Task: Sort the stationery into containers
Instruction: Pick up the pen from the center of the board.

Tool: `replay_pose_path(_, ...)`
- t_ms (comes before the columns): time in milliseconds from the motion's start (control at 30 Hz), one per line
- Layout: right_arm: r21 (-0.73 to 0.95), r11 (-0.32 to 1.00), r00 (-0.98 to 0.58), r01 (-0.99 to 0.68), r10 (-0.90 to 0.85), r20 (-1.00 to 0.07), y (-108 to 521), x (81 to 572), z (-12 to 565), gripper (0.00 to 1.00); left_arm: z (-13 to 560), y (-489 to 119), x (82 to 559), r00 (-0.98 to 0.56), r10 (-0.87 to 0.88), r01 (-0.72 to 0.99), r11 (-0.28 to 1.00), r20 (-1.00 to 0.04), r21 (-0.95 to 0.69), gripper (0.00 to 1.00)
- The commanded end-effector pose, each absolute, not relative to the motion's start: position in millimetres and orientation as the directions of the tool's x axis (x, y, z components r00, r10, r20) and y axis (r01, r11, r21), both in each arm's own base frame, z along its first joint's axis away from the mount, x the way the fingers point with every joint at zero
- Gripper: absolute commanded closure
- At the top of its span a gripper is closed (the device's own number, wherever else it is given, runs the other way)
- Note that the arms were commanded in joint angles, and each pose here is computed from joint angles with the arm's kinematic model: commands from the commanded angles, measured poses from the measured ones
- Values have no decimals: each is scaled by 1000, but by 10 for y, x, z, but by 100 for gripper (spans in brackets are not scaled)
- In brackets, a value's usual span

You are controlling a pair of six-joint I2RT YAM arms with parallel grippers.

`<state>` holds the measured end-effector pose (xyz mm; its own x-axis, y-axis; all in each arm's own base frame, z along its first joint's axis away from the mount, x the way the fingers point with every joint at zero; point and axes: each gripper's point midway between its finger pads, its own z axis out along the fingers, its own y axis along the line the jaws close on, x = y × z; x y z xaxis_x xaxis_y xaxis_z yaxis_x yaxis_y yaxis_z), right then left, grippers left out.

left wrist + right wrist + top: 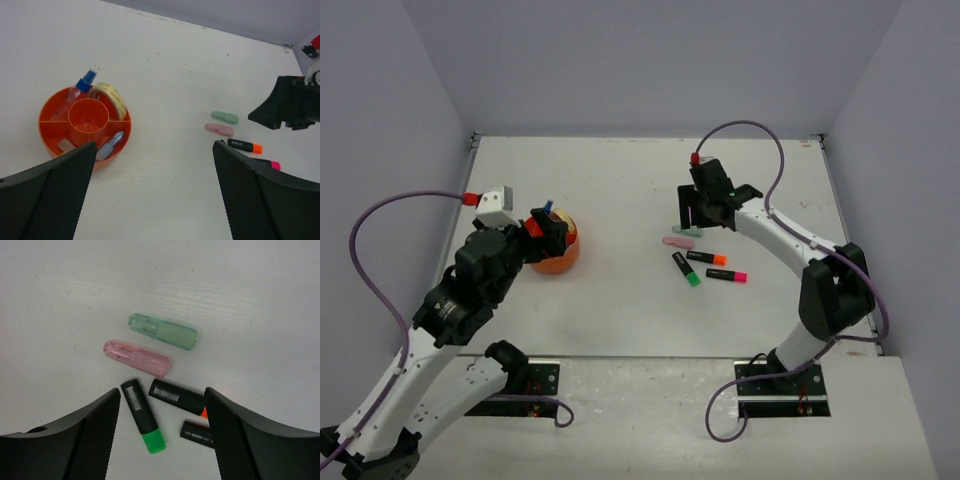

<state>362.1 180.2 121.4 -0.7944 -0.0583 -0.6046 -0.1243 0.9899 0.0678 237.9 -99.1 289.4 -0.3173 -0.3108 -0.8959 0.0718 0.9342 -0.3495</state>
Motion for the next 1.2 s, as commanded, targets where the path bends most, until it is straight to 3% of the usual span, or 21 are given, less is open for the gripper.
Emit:
replay_pose_path(0,-130,930,-758,-344,-357,-546,1729,3847,1116,29,2910,-745,2133,-315,-212,80,965,-925,-248,0)
replay_pose_path(167,-202,850,-748,-486,-524,-407,1712,3935,778,28,2842,-655,2084,-293,-202,66,971,-935,-231,0)
replay_pose_path(500,-221,830,-757,-512,-557,-340,1735,4110,440,35,2737,-761,2160,-298,-187,100,969,-936,-226,0)
replay_pose_path(800,-130,827,-777,-548,-560,-289,1782,4081,209,40,2734,-769,2161,-296,-187,107,968,-937,-227,0)
replay_pose_path(933,-76,818,-786,-570,-570,-237,1805,3971,187,51,2743,-762,2151,-291,-190,107,967,-938,-229,0)
replay_pose_path(967,-60,819,-791,-571,-568,-226,1814,3947,158,61,2752,-765,2151,-288,-192,110,967,-938,-231,0)
replay_pose_path(1033,-58,824,-798,-563,-561,-221,1807,3943,160,68,2747,-766,2147,-290,-191,111,967,-938,-231,0)
replay_pose_path(1167,-70,836,-806,-545,-545,-230,1797,3967,177,77,2748,-779,2145,-293,-188,118,966,-937,-231,0)
